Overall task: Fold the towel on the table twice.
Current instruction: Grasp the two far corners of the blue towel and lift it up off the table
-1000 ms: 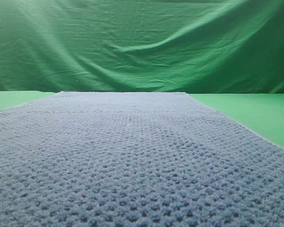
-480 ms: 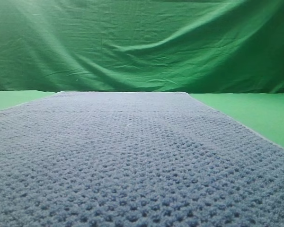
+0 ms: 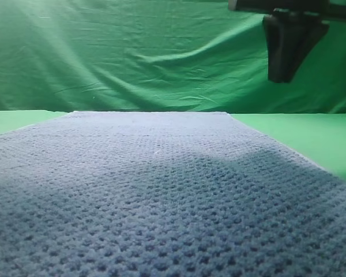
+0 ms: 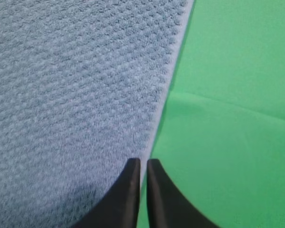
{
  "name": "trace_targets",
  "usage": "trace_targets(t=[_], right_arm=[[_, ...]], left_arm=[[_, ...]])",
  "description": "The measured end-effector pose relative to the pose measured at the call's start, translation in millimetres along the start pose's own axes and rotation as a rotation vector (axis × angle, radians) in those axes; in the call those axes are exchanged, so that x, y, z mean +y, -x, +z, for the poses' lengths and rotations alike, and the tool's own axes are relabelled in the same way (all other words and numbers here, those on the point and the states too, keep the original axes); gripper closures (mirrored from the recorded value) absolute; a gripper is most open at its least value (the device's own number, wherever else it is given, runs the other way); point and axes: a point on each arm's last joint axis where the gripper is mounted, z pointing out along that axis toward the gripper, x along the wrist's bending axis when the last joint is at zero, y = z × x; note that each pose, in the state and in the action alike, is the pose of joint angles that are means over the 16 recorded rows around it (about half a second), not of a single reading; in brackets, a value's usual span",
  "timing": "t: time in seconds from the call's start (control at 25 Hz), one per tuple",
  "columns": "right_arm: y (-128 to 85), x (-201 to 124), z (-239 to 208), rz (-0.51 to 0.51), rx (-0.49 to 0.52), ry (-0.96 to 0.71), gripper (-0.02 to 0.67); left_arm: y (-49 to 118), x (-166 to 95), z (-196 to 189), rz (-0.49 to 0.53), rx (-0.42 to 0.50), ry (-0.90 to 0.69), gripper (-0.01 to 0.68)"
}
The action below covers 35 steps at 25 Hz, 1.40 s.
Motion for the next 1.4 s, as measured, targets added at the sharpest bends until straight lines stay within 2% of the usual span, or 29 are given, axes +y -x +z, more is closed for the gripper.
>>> trace_targets(t=[0.12,0.4,0.56,0.68,0.84,1.4], right_arm=[[-1,9,20,0.002,-0.001,-0.023,0.394],[-1,20,49,0.014,-0.001,-0.041,0.131],[-2,23,55,0.022,0.000,-0.027,0.036],[-2,25,58,0.028,0.001,-0.017,0.006],[-2,26,64,0.032,0.002,-0.010,0.005],[-2,25,88,0.033,-0.001,-0.040,0.005]], left_arm=[[0.0,8,16,0.001,-0.014,-0.014,0.569],[0.7,16,46,-0.036,-0.043,-0.038,0.293],[0.7,16,59,-0.055,-0.050,-0.052,0.139],[0.3,16,68,-0.062,-0.049,-0.058,0.059],[-0.8,16,79,-0.065,-0.042,-0.060,0.030],[-4.2,18,112,-0.053,-0.023,-0.064,0.037]])
